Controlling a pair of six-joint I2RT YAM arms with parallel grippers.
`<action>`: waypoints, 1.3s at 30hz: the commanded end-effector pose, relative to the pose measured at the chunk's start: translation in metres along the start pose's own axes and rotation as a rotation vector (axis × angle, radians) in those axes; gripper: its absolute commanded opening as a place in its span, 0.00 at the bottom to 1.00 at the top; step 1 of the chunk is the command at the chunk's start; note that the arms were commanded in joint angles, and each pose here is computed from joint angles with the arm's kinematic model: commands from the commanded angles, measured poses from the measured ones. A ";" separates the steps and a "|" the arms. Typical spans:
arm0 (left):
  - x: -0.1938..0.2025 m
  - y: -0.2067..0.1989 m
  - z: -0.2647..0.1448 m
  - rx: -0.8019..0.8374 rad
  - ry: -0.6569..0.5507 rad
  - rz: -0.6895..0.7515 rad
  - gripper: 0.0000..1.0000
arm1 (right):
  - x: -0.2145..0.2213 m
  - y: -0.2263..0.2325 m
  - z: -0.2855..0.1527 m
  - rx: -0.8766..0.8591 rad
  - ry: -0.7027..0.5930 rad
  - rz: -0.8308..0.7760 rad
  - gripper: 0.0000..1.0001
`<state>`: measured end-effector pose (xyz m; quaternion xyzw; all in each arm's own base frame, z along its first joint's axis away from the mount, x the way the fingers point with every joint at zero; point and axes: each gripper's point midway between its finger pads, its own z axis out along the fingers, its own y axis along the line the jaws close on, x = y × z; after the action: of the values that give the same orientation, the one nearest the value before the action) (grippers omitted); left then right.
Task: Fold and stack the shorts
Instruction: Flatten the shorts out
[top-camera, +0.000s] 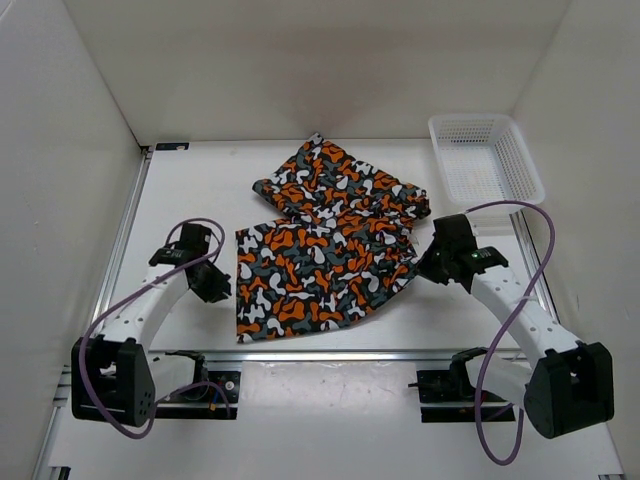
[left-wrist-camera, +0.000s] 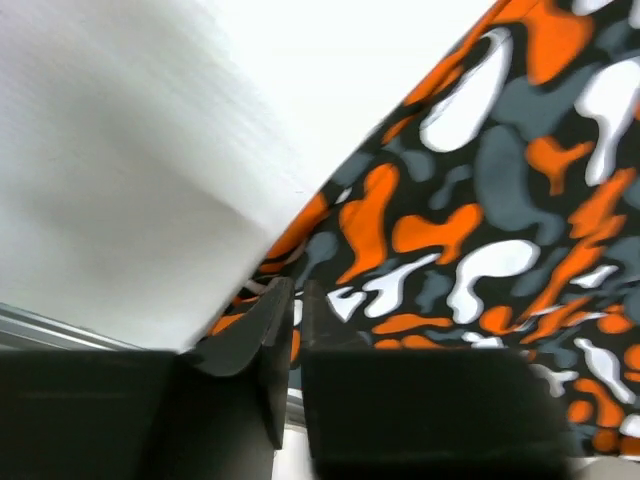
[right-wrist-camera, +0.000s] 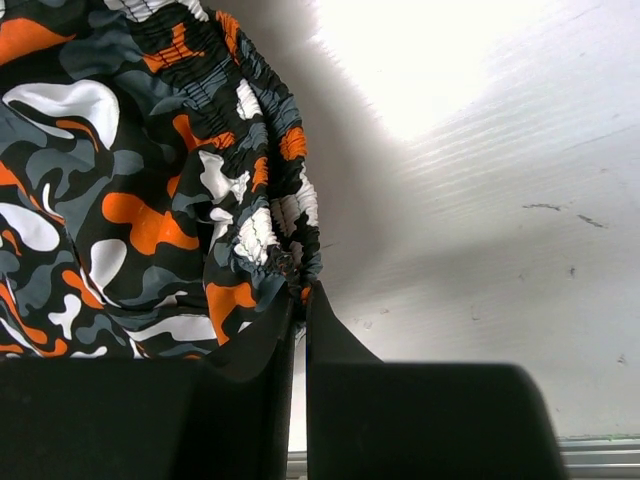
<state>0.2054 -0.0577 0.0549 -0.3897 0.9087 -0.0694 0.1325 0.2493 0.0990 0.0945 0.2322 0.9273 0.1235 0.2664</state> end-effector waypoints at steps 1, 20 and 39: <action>-0.005 -0.012 -0.015 0.050 -0.023 0.049 0.23 | -0.016 0.003 -0.013 -0.006 -0.059 -0.014 0.00; 0.027 -0.031 0.019 0.010 0.152 0.263 0.50 | -0.021 0.002 -0.014 0.000 -0.055 -0.030 0.00; -0.078 -0.119 -0.047 0.114 -0.075 0.297 0.10 | -0.042 -0.001 -0.023 0.018 -0.081 -0.058 0.00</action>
<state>0.3120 -0.0931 0.1307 -0.2490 0.9446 -0.1048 0.1863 0.2581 0.0767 0.1144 0.2206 0.9283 0.0975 0.2829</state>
